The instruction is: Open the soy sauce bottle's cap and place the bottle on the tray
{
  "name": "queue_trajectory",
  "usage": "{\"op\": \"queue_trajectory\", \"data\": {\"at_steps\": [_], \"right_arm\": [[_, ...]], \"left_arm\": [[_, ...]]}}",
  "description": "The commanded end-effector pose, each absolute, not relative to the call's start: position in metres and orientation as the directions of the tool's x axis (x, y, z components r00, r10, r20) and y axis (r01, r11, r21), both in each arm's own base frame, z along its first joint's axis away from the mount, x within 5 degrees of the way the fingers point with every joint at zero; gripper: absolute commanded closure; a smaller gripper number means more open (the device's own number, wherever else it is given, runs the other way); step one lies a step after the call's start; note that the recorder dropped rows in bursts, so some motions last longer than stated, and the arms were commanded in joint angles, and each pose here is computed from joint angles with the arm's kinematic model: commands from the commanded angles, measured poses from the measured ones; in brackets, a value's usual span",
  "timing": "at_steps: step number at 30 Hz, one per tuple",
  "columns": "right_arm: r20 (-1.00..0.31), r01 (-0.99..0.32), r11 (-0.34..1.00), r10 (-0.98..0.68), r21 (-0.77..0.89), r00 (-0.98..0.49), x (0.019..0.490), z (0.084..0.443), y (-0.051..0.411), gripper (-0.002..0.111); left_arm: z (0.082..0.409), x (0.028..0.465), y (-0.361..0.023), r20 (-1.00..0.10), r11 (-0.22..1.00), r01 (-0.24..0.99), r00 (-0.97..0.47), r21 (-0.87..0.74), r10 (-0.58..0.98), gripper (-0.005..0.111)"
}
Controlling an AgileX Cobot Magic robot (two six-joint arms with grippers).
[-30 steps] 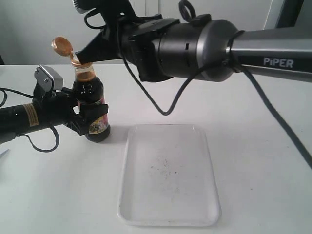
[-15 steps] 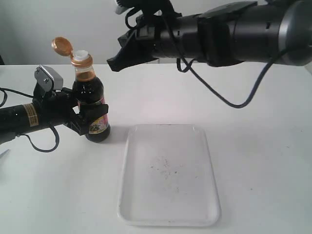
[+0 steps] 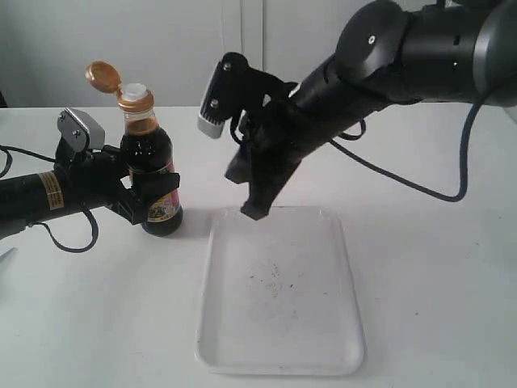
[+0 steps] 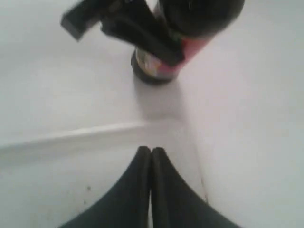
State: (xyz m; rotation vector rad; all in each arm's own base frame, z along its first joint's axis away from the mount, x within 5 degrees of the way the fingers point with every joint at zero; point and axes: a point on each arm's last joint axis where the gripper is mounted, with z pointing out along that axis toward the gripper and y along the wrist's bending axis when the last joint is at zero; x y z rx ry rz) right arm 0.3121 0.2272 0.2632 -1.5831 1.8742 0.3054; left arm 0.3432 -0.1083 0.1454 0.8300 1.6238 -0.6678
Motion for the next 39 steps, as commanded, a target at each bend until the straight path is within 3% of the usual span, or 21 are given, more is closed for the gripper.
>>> {"op": "queue_trajectory", "data": {"at_steps": [1, 7, 16, 30, 39], "right_arm": [[-0.458, -0.912, 0.297, -0.877, -0.283, -0.144, 0.316, 0.258, 0.206, 0.108], [-0.437, -0.84, 0.477, -0.833, -0.258, -0.339, 0.329, 0.259, 0.18, 0.108], [-0.51, -0.607, 0.779, -0.591, -0.159, -0.625, 0.356, 0.261, 0.124, 0.108], [-0.586, -0.291, 0.943, -0.33, -0.164, -0.74, 0.355, 0.281, 0.039, 0.108], [-0.622, -0.195, 0.968, -0.25, -0.157, -0.742, 0.328, 0.289, 0.006, 0.108]], "left_arm": [[0.145, 0.338, -0.112, -0.977, 0.558, 0.83, -0.107, 0.014, 0.184, 0.107], [0.145, 0.338, -0.112, -0.977, 0.558, 0.83, -0.107, 0.014, 0.184, 0.107], [0.145, 0.339, -0.112, -0.977, 0.56, 0.828, -0.112, 0.008, 0.18, 0.107], [0.145, 0.339, -0.112, -0.978, 0.564, 0.826, -0.119, 0.0, 0.174, 0.107], [0.146, 0.339, -0.112, -0.978, 0.568, 0.823, -0.118, -0.001, 0.17, 0.107]]}}
